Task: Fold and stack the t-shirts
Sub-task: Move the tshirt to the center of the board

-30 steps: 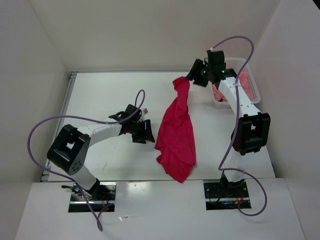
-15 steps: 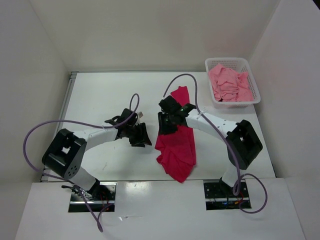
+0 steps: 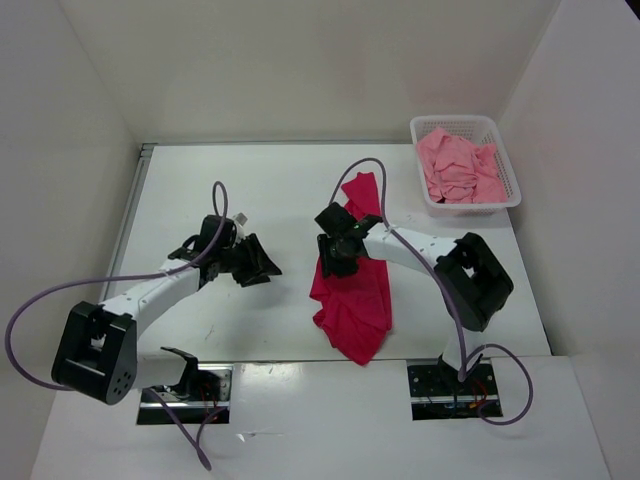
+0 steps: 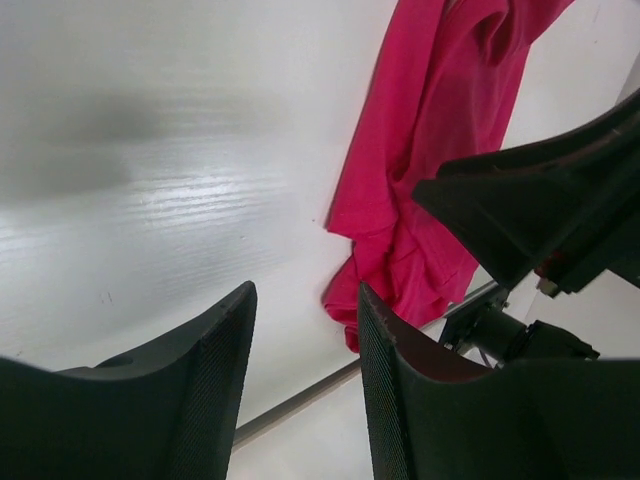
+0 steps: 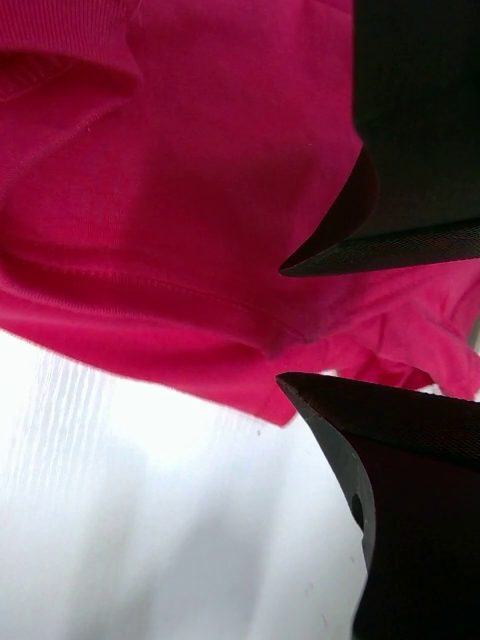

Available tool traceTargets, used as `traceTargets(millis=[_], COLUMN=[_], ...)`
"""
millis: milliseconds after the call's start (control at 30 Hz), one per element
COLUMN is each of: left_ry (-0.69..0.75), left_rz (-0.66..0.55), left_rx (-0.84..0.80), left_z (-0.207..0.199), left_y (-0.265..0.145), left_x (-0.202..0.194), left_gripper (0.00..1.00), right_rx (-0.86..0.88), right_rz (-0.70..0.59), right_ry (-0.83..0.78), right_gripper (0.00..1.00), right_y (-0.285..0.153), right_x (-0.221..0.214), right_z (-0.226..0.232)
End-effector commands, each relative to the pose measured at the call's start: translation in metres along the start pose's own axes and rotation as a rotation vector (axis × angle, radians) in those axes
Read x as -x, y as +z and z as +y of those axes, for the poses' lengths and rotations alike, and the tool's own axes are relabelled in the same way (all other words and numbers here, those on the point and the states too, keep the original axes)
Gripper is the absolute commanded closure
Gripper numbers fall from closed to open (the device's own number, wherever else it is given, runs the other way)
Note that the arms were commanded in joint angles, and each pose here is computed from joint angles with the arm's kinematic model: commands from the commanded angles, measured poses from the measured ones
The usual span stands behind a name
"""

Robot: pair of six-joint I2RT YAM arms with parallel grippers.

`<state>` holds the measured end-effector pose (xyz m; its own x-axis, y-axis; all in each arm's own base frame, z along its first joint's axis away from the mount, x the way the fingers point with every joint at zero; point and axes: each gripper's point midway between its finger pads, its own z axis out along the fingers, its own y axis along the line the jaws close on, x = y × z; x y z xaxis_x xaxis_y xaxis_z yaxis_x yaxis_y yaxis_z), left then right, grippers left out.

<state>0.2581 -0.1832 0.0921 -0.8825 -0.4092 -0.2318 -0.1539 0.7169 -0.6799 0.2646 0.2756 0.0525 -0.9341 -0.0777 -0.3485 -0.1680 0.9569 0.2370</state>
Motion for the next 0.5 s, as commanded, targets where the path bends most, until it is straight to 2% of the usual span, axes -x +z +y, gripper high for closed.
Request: traceTargets(millis=[0,133,200,267,367,400,467], left_ry=[-0.004,0.058,0.089,0.085,0.080,0.079,0.088], left_rz=[0.046,0.102,0.163,0.193,0.206,0.207,0.216], left_rx=[-0.018,-0.032,-0.032,-0.015,-0.018,-0.017,-0.019], left_z=[0.001,-0.014,-0.021,-0.022,-0.024,-0.023,-0.029], left_y=[0.003,0.016,0.032,0.043,0.052,0.055,0.061], left_x=[-0.009,-0.023,-0.041,-0.050,-0.055,-0.055,-0.053], left_gripper=[0.48,0.48,0.46,0.46,0.43,0.42,0.38], right_rx=[-0.028,-0.045,-0.059,-0.087,-0.064,-0.060,-0.064], right_rz=[-0.025,-0.020,-0.002,-0.022,-0.076,-0.087,-0.094], right_ry=[-0.018,-0.019,-0.020,-0.020,-0.008,0.001,0.015], right_gripper=[0.51,0.56,0.63,0.82,0.89,0.94,0.97], right_y=[0.012,0.018,0.022,0.021,0.000,-0.008,-0.016], right_x=[0.002,0.002,-0.001,0.004,0.016,0.019,0.023], right_z=[0.000,-0.002,-0.004,-0.008,-0.003,-0.005,-0.010])
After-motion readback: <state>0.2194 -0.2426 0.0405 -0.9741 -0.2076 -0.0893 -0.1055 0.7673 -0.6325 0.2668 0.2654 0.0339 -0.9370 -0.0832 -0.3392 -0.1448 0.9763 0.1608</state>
